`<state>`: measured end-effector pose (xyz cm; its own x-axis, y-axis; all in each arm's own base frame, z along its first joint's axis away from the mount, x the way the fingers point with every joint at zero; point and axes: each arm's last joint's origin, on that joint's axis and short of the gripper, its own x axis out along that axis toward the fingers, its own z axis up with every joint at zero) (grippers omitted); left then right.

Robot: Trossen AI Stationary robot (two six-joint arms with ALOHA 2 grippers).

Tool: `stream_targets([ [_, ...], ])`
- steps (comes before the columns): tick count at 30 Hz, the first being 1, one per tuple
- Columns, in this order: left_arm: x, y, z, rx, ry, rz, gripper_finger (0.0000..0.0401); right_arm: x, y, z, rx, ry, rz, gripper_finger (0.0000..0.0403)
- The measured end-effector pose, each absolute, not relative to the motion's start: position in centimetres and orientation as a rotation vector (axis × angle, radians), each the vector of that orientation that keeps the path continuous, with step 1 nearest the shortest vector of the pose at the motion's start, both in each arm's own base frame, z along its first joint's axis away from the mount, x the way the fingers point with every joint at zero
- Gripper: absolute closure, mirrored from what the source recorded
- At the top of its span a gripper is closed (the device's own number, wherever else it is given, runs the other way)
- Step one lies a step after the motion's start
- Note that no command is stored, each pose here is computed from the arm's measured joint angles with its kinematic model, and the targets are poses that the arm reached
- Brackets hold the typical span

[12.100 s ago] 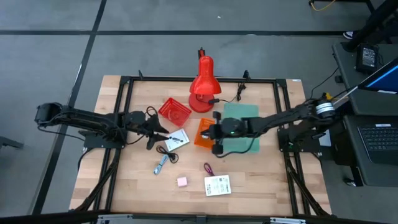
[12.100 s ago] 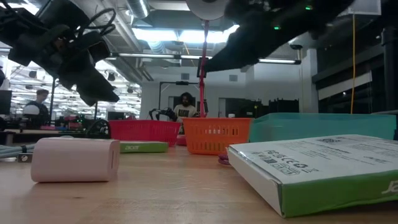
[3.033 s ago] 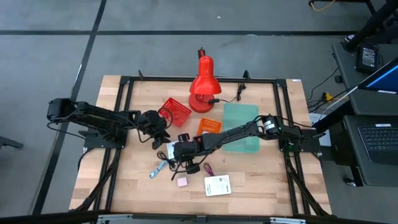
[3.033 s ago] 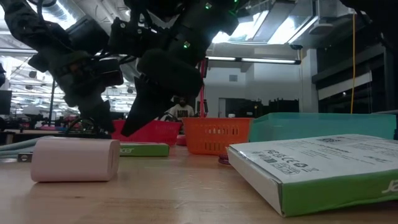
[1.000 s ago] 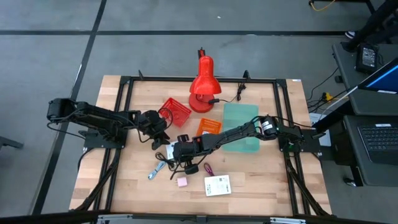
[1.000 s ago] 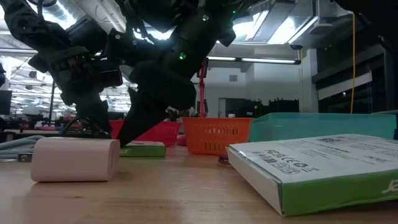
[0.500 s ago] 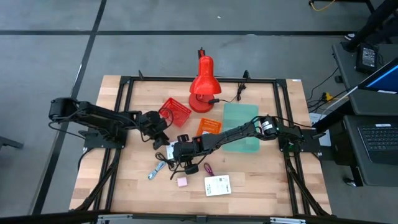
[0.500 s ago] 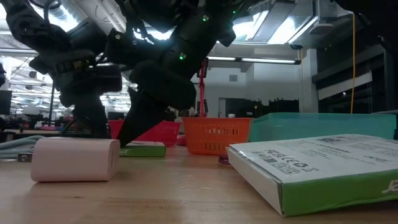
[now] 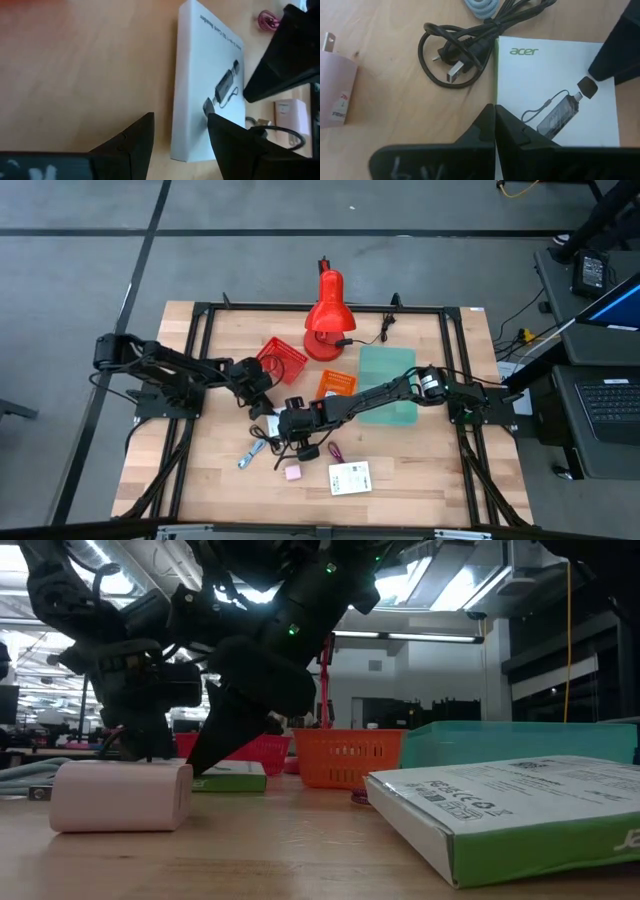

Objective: Pick and place items into bin
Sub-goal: Put the top card reader box into the red bin

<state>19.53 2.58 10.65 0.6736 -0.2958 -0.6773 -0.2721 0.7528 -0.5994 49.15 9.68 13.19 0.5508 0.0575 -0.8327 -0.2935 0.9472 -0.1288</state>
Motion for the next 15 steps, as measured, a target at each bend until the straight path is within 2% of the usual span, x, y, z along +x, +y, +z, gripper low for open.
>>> stream_targets([
  [9,19.89,2.30,10.57,-0.788,0.846,-0.133,0.0221,49.15,9.71,13.18,-0.262,0.968,0.212,0.0403],
  [15,20.09,2.14,10.15,-0.803,0.860,-0.142,0.0221,49.17,9.74,13.10,-0.261,0.968,0.216,0.0403],
])
